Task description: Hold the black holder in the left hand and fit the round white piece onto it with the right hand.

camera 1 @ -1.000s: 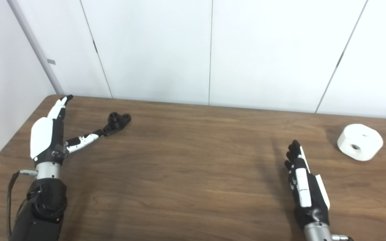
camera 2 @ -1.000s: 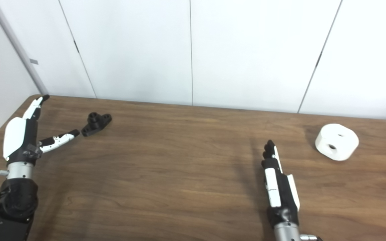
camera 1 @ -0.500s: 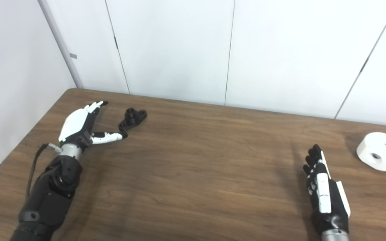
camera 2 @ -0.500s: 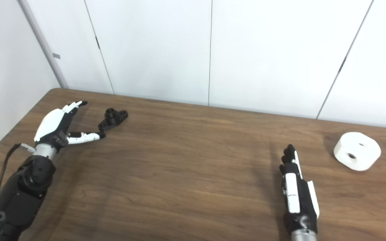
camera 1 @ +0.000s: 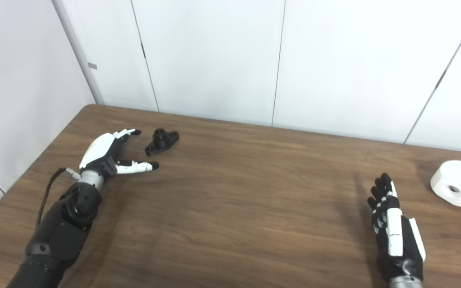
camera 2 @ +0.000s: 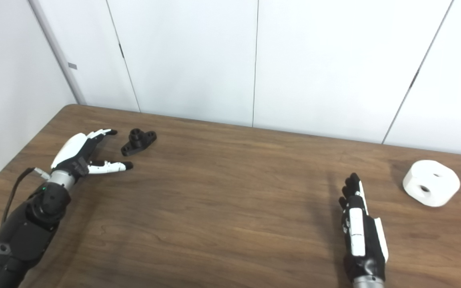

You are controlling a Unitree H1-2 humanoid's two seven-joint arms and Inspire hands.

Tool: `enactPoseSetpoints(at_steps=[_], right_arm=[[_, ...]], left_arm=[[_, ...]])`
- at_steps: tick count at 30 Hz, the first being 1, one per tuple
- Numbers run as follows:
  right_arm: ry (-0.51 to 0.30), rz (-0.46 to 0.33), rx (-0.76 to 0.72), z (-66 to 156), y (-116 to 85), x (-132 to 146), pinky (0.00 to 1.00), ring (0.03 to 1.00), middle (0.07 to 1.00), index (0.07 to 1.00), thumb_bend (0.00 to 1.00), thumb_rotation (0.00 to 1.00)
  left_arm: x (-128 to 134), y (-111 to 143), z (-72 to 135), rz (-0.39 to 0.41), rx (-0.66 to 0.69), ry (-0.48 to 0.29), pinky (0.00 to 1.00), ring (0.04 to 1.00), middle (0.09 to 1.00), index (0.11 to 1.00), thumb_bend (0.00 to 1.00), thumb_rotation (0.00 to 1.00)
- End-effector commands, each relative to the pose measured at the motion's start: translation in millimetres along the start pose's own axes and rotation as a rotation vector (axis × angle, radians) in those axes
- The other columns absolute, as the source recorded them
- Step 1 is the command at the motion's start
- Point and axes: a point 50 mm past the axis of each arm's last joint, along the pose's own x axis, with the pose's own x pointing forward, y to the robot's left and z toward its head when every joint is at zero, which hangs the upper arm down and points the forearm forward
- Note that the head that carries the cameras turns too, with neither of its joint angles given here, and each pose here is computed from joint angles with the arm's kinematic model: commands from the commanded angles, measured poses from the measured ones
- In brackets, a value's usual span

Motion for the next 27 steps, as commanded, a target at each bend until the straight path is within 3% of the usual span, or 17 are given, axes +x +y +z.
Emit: enactPoseSetpoints(at_steps=[1, 15, 23, 27], right_arm=[[-0.025, 0.002, -0.009, 1, -6, -3, 1.0, 1.0, 1.0, 1.0, 0.45, 0.99], [-0.052, -0.017, 0.007, 12, -22, -13, 1.0, 1.0, 1.0, 1.0, 0.37, 1.0], [-0.042, -0.039, 0.01, 17, -29, -21, 1.0, 1.0, 1.0, 1.0, 0.5, 0.97], [-0.05, -0.027, 0.033, 20, -30, -24, 1.0, 1.0, 1.0, 1.0, 0.5, 0.96]], left_arm=[[14, 32, 10, 0.051, 0.046, -0.061, 0.98, 0.987, 0.944, 0.88, 1.0, 0.44], [26, 18, 13, 0.014, 0.038, -0.072, 0.98, 0.978, 0.932, 0.866, 1.0, 0.51], [32, 17, 7, 0.019, -0.001, -0.023, 0.9, 0.945, 0.925, 0.874, 1.0, 0.53], [34, 19, 10, 0.018, 0.012, -0.028, 0.89, 0.938, 0.92, 0.87, 1.0, 0.53]])
